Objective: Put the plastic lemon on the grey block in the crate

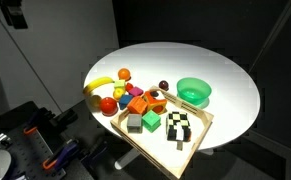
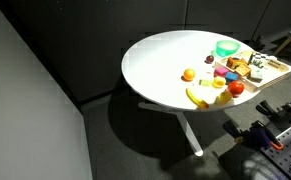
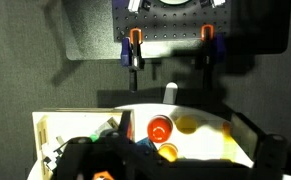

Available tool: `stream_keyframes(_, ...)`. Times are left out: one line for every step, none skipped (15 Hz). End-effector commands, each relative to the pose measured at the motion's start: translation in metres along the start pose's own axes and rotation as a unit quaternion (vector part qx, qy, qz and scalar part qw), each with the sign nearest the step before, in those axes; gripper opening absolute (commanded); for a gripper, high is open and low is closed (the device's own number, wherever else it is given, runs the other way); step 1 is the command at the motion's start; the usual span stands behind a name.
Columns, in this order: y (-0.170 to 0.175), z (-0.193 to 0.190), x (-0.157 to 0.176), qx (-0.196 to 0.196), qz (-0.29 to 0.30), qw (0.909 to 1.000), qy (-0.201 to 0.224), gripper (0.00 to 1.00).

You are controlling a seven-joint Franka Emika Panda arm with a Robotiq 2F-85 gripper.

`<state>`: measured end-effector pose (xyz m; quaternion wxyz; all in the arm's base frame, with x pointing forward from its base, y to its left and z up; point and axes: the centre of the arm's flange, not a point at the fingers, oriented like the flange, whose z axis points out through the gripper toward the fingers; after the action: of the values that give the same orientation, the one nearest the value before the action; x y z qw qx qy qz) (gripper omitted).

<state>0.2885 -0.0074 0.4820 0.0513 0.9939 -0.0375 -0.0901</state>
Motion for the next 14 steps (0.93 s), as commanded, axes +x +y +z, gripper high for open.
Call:
stream_keyframes(0.009,0.012,0.008,-0.007,0.0,1.0,-0.006,1.0)
stream_keyframes(0.002,0.008,0.003,0.001,0.002,1.0,-0.007,1.0)
stream_keyframes(0.003,0.01,0.005,0.0,0.003,0.9999,-0.011,1.0)
stream_keyframes(0.003,0.011,0.006,0.0,0.004,0.9999,-0.013,1.0)
stream_keyframes(0.003,0.012,0.006,0.0,0.004,0.9999,-0.014,1.0)
stream_keyframes(0.003,0.012,0.006,0.0,0.004,0.9999,-0.014,1.0)
stream_keyframes(0.003,0.012,0.006,0.0,0.004,0.9999,-0.014,1.0)
stream_keyframes(0.003,0.012,0.006,0.0,0.004,0.9999,-0.014,1.0)
stream_keyframes(0.003,0.012,0.006,0.0,0.004,0.9999,-0.014,1.0)
stream_keyframes(0.003,0.012,0.006,0.0,0.004,0.9999,-0.014,1.0)
stream_keyframes(0.003,0.012,0.006,0.0,0.004,0.9999,-0.014,1.0)
stream_keyframes(0.003,0.013,0.007,0.0,0.004,0.9999,-0.014,1.0)
stream_keyframes(0.003,0.016,0.009,-0.001,0.004,0.9998,-0.018,1.0)
stream_keyframes(0.003,0.02,0.013,-0.002,0.005,0.9997,-0.023,1.0)
